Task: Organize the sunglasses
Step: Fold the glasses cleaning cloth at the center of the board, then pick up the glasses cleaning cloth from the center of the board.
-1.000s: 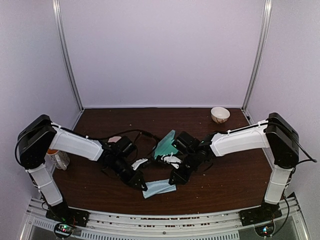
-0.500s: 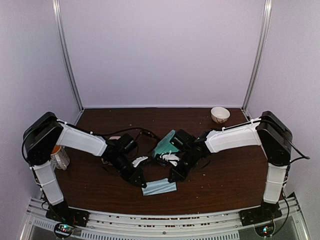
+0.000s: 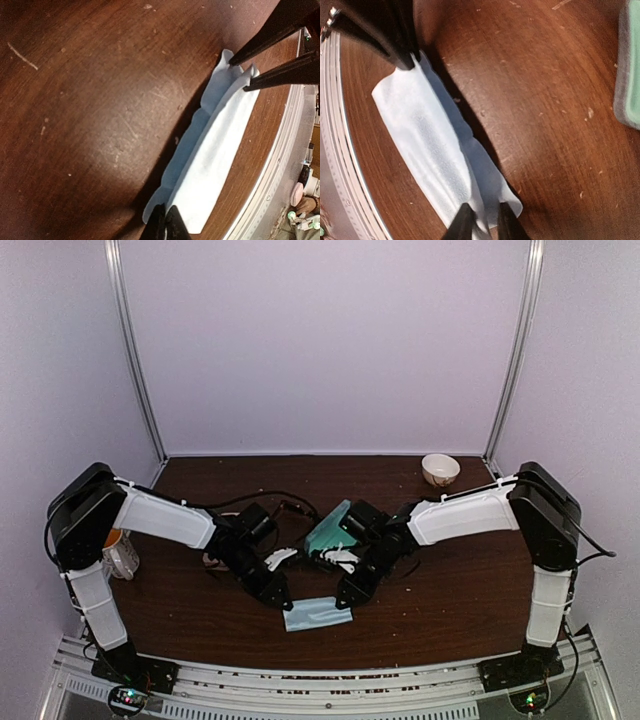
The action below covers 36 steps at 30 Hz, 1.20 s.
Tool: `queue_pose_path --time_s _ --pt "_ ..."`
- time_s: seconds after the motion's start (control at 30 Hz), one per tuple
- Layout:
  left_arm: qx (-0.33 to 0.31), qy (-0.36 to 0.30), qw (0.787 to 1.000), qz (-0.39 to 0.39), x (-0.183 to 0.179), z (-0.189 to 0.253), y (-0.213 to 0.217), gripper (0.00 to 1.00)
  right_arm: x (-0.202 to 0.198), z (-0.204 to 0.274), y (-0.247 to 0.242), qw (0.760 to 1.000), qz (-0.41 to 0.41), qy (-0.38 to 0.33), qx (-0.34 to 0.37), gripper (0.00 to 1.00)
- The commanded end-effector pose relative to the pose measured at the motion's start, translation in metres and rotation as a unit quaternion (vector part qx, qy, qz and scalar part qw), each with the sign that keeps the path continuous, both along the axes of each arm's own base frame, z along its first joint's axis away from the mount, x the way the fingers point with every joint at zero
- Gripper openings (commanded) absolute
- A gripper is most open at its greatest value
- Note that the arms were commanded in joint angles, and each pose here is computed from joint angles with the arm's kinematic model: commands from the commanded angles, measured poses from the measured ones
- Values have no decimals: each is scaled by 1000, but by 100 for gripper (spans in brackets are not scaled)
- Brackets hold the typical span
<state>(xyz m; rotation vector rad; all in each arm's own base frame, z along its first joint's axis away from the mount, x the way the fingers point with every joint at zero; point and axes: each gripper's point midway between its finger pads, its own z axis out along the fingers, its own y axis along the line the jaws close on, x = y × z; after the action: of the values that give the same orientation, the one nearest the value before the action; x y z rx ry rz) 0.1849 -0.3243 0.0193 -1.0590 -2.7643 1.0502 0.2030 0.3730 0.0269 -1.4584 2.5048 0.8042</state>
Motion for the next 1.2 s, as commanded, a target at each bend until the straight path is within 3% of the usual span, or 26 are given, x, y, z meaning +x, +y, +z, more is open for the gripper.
queue_pose_path --time_s 0.0,0.13,0.3,0.33,0.37,0.6,0.77,0.8,0.83,0.87,0.9,1.03,1.1,1.17 --pt "-9 -29 1000 -1 12 5 -4 7 9 10 0 1000 -11 -21 7 27" --pt "-8 -71 997 10 24 20 -2 17 16 20 -5 999 -26 -45 5 46" --pt "-23 -131 991 14 33 53 2 25 27 35 -17 994 -51 -91 -2 61" --pt "-21 -142 990 17 35 57 5 26 29 39 -20 993 -57 -100 -3 86" --pt "-20 -153 988 17 36 62 7 27 31 43 -22 992 -61 -109 -3 98" --pt "-16 -249 968 38 51 106 24 41 49 76 -45 977 -103 -186 -15 100" --pt "-20 -341 937 65 65 153 40 57 72 122 -65 948 -165 -273 -4 100" --pt "-22 -358 931 71 67 162 44 62 76 134 -69 940 -177 -290 4 100" --pt "-24 -371 925 77 69 170 47 74 80 147 -73 931 -194 -308 12 100" --pt "-29 -388 917 85 70 180 50 93 83 160 -77 922 -210 -324 27 100" --pt "-33 -400 911 90 71 186 53 97 84 173 -81 914 -223 -337 43 100" --pt "-47 -440 889 119 79 200 59 98 91 214 -102 874 -301 -365 111 100" --pt "-21 -443 879 176 92 190 73 98 88 217 -105 871 -295 -372 124 100" --pt "-16 -441 883 159 91 179 71 98 83 213 -99 882 -269 -365 133 100"
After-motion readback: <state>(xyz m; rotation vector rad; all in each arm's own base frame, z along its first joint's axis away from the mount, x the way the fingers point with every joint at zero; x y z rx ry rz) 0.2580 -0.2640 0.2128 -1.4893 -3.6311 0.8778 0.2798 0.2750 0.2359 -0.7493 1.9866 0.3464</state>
